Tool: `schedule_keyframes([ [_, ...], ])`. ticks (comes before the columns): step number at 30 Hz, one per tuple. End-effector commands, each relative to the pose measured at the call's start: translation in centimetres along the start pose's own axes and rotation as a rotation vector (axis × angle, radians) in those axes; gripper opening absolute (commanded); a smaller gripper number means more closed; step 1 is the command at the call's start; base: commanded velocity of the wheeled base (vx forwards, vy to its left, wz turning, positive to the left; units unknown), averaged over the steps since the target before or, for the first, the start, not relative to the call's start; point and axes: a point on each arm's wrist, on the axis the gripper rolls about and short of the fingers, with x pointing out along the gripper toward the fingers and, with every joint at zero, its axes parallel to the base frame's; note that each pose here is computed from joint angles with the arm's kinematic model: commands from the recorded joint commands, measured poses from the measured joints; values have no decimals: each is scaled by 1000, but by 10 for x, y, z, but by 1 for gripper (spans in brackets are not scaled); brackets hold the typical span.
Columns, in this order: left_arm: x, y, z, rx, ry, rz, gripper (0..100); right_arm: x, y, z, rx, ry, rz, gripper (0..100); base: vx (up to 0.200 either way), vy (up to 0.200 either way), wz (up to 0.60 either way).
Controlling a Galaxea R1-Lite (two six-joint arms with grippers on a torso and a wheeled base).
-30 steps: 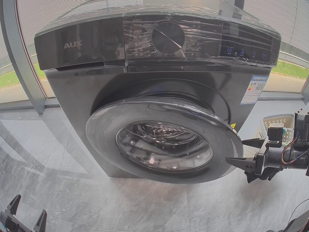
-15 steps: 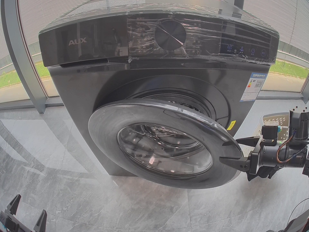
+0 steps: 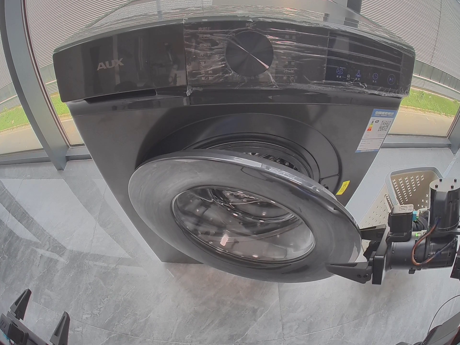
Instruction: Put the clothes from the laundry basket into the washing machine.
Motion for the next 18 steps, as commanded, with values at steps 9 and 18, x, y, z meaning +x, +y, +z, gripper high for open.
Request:
schedule_keyframes([
  [9, 0, 0, -5, 1, 0, 0, 100, -11, -1, 14, -16, -78, -21, 100, 0, -133, 0],
  [18, 0, 0, -5, 1, 0, 0, 100, -1, -1, 10, -11, -39, -6, 100, 0, -67, 0],
])
